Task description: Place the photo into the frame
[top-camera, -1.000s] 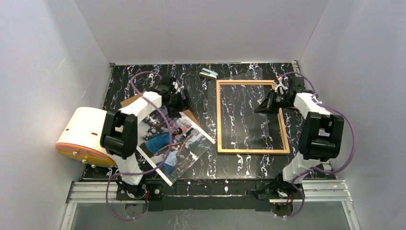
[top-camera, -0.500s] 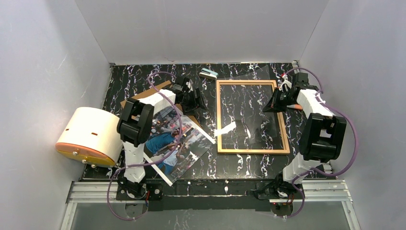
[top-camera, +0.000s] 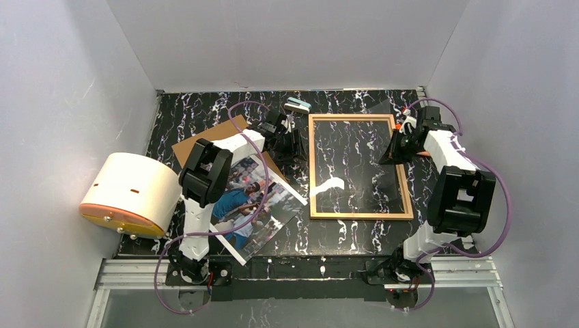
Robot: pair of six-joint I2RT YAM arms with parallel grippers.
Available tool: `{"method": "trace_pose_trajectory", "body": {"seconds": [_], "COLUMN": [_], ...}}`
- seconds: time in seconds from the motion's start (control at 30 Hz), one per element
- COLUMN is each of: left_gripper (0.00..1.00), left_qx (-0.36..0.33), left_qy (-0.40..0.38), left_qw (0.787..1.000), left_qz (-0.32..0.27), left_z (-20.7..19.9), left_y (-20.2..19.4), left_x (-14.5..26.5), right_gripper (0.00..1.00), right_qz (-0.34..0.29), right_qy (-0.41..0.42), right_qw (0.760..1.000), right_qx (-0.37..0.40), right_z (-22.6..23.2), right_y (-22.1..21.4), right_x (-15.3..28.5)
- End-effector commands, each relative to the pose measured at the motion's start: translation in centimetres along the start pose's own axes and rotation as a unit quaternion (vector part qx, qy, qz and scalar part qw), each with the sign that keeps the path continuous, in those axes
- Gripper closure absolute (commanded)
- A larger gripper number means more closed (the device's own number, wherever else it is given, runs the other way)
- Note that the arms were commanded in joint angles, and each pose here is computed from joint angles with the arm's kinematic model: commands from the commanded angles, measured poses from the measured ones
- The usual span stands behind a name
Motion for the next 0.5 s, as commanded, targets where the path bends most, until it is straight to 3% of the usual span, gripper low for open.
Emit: {"method": "trace_pose_trajectory", "body": {"seconds": [0.0,0.47], "left_gripper": [0.45,0.45], "left_qx": [-0.018,-0.024], "left_qy": [-0.009,-0.015], "left_qw": [1.0,1.0], "left_qz": [-0.001,0.005], "left_z": [-0.7,-1.4], "left_y": [0.5,0.9], "left_x": [-0.2,-1.5], "right_gripper": [0.99,0.99], "right_qz": [-0.003,-0.005], "right_qy": [-0.017,-0.011], "right_qw": [0.999,0.993], "right_qx": [0.041,0.116], "right_z": [-0.6,0.1], "right_y": [0.9,1.0], "right_x": [0.5,-0.3]}}
Point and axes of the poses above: each gripper's point midway between its finger pads, its own x axis back along the fingers, its own z axis along the line the jaws close on, y = z × x, the point moved 3 cm from there along x, back along the fingers, and after that the axes turned 12 degrees about x, right-handed, at the moved point
